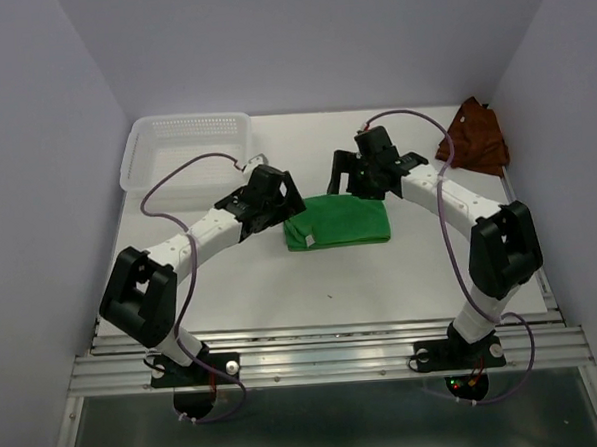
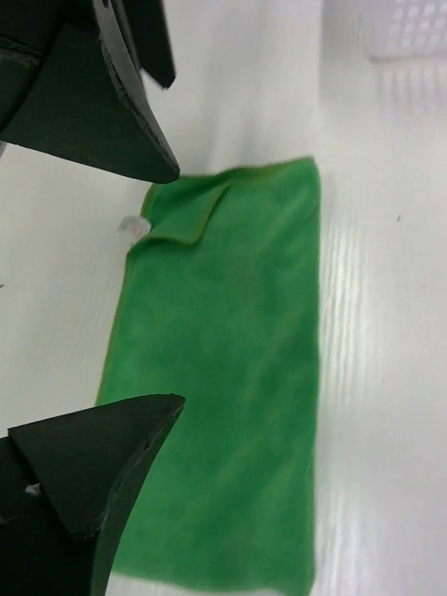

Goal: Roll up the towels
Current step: Fold the towel

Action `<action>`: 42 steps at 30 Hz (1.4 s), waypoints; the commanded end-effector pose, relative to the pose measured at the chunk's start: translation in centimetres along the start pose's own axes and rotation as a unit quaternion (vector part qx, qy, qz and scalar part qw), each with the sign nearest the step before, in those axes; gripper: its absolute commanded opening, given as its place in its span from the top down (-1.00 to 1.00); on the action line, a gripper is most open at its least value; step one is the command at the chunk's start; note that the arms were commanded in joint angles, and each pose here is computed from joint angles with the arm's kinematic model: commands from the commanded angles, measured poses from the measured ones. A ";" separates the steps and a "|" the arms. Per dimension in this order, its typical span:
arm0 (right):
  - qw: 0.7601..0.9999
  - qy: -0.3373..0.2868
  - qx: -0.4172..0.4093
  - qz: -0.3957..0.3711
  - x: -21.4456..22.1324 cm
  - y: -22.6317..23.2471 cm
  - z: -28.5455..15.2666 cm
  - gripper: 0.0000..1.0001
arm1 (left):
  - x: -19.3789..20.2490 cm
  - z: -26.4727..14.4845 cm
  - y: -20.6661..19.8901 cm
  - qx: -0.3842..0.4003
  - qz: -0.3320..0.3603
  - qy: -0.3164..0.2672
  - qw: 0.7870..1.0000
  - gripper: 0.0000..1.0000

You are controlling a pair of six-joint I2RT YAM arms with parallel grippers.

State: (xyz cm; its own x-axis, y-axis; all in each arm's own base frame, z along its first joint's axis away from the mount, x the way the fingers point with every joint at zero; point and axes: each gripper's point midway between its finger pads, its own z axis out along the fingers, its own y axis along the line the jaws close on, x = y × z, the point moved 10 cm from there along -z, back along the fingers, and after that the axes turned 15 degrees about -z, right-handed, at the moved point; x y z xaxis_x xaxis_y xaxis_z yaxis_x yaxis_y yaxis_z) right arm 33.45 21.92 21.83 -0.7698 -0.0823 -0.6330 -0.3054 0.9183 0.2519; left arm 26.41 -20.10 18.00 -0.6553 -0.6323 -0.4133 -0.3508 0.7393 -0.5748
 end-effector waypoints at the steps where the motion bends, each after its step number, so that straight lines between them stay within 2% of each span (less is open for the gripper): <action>1: 1.000 0.015 0.023 0.014 2.6 -1.8 -0.8 -1.00 | -0.6 0.9 -4.5 0.060 0.055 0.013 0.997 -0.98; 7: 0.997 0.058 0.040 0.023 5.7 -3.2 -0.2 -1.00 | -0.7 4.2 -7.5 0.073 0.094 0.040 0.992 -0.98; 11: 0.995 0.067 0.060 0.030 6.0 -4.4 0.6 -1.00 | 0.2 5.9 -7.1 0.055 0.106 0.060 0.991 -0.98; 22: 0.997 0.022 0.074 -0.013 1.9 -6.3 2.0 -1.00 | 2.8 7.1 -2.7 0.007 0.082 0.086 0.993 -0.98; 29: 0.997 0.019 0.067 -0.014 0.6 -9.6 5.3 -1.00 | 2.2 8.2 -2.1 -0.027 0.086 0.067 0.994 -0.98; 34: 0.997 0.038 0.068 -0.013 2.3 -10.0 5.9 -1.00 | 0.8 9.2 -2.4 -0.026 0.099 0.055 0.993 -0.98; 37: 0.996 0.055 0.065 0.010 4.9 -10.0 5.3 -1.00 | -0.4 10.3 -3.8 -0.020 0.116 0.035 0.992 -0.98; 41: 0.997 0.049 0.023 0.059 8.3 -9.2 3.3 -1.00 | -1.3 11.4 -6.8 0.042 0.165 0.033 0.985 -0.98; 42: 0.998 0.031 0.015 0.062 8.2 -8.6 2.5 -1.00 | -1.1 11.9 -7.3 0.070 0.176 0.050 0.981 -0.98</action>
State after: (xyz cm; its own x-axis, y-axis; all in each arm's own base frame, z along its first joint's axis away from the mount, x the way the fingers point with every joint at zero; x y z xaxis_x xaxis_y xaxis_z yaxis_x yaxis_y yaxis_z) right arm 34.29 13.87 12.25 -0.8206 -0.0696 -0.5673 -0.2118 0.9589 0.1886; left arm 35.41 -26.07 12.38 -0.7885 -0.4115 -0.4571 -0.1838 0.8669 -0.4633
